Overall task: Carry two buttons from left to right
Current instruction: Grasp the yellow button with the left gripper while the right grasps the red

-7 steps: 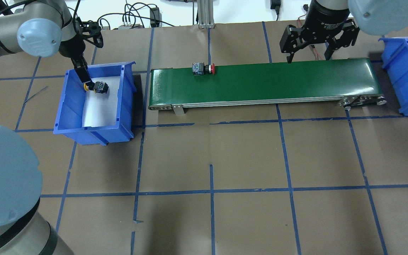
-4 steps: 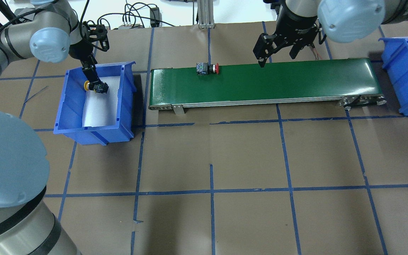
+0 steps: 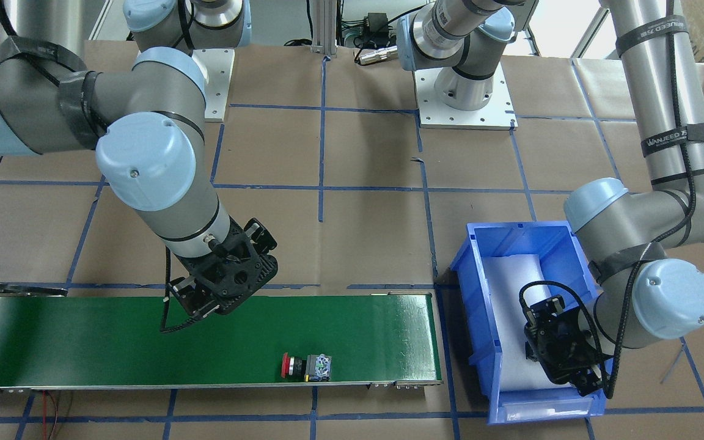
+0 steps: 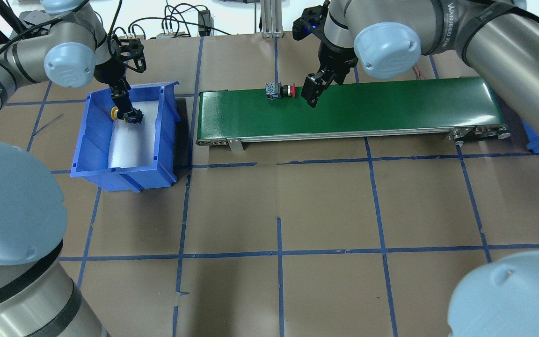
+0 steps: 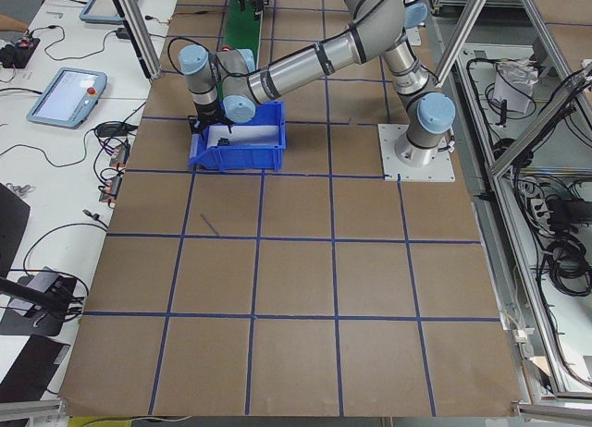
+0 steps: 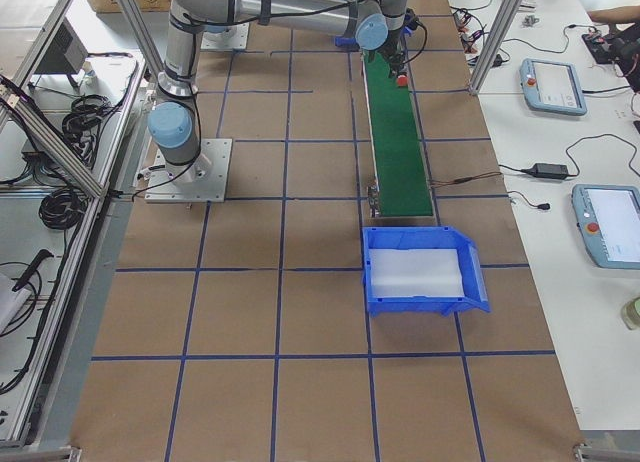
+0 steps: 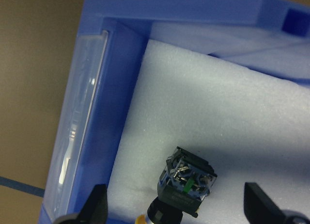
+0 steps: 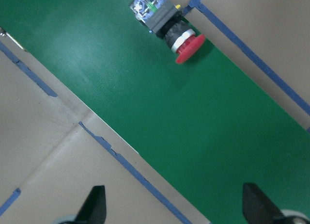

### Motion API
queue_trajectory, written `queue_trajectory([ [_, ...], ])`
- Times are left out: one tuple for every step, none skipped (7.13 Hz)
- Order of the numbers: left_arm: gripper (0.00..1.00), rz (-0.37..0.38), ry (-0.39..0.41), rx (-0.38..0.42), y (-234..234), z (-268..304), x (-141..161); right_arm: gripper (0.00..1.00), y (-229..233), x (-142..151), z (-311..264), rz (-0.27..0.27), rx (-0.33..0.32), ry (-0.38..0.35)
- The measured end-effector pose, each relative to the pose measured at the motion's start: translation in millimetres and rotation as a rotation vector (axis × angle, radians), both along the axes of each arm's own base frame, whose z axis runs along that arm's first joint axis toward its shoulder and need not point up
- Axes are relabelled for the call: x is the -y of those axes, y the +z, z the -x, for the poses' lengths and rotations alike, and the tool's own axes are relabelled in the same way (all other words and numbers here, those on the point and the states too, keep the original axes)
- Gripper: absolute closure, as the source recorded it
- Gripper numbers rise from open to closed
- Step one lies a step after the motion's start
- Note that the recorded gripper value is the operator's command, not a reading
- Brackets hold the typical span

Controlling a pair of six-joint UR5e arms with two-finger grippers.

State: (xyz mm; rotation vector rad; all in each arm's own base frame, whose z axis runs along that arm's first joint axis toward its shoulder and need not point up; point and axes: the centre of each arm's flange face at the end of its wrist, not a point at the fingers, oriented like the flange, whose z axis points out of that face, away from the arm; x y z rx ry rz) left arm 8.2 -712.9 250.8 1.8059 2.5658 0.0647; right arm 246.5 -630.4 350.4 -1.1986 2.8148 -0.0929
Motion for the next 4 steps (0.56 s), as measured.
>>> queue_trajectory([
  [0.00,-0.007,0.005,-0.001,-3,0,-1,0.01,-12,13,-9,0.006,-0.004,0.091],
  [0.00,-0.017,0.007,-0.003,-8,0,-4,0.01,-24,28,-17,0.013,-0.005,0.160],
  [0.00,-0.026,0.009,-0.004,-12,0,-7,0.01,-31,45,-25,0.029,-0.005,0.208],
  [0.00,-0.024,0.009,-0.003,-14,-1,-8,0.01,-36,62,-32,0.045,-0.004,0.236],
])
